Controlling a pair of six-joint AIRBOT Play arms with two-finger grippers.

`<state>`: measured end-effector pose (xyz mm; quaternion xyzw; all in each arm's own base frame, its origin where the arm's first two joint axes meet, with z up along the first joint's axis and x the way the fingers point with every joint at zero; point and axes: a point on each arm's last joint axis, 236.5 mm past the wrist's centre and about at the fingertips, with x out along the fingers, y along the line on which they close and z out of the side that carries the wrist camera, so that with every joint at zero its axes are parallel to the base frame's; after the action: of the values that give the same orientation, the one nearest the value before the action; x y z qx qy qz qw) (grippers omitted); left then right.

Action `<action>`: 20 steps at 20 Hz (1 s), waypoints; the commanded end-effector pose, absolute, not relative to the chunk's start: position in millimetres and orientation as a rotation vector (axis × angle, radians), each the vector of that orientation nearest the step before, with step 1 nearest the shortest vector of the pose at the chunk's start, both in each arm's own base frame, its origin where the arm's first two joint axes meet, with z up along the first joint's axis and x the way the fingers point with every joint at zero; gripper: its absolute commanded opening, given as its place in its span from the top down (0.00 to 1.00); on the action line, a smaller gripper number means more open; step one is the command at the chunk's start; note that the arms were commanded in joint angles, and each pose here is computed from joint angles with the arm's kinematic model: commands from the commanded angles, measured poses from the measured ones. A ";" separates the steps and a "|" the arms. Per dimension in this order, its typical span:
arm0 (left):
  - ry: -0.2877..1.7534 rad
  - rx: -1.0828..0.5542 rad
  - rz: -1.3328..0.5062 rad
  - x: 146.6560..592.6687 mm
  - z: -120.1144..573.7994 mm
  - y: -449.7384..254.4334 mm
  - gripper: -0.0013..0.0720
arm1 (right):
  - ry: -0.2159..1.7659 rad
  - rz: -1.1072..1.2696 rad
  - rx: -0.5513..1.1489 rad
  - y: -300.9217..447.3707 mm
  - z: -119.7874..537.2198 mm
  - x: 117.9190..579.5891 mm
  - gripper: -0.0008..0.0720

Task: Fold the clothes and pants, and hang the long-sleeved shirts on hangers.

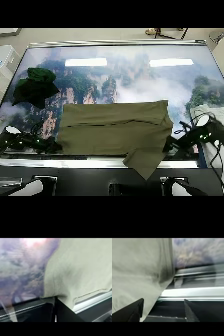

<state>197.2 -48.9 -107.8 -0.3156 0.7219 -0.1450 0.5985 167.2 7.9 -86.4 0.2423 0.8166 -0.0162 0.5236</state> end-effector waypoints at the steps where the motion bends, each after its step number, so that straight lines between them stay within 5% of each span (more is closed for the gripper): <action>1: 1.677 -0.743 -0.351 196.5 -104.3 -52.3 0.94 | 1.947 0.039 0.686 39.9 -107.0 147.3 0.21; 4: 1.683 -0.744 -0.362 194.5 -101.8 -53.8 0.94 | 1.884 0.066 0.743 51.8 -114.4 156.2 0.24; 8: 1.677 -0.741 -0.356 196.1 -102.6 -52.7 0.95 | 1.854 0.068 0.793 59.2 -115.6 161.7 0.47; 10: 1.673 -0.741 -0.355 197.6 -101.7 -51.8 0.94 | 1.883 0.083 0.798 62.0 -112.1 155.2 0.95; 13: 1.646 -0.730 -0.389 210.6 -85.1 -50.1 0.94 | 1.819 0.138 0.740 55.1 -90.5 178.0 0.95; 20: 1.447 -0.711 -0.315 321.9 -42.6 -34.1 0.94 | 1.552 0.179 0.589 31.5 -10.7 331.7 0.95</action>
<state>279.2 -38.8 -55.3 -0.3141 0.6667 -0.1563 0.6576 276.3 30.7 -37.1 0.2838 0.7122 0.0641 0.6388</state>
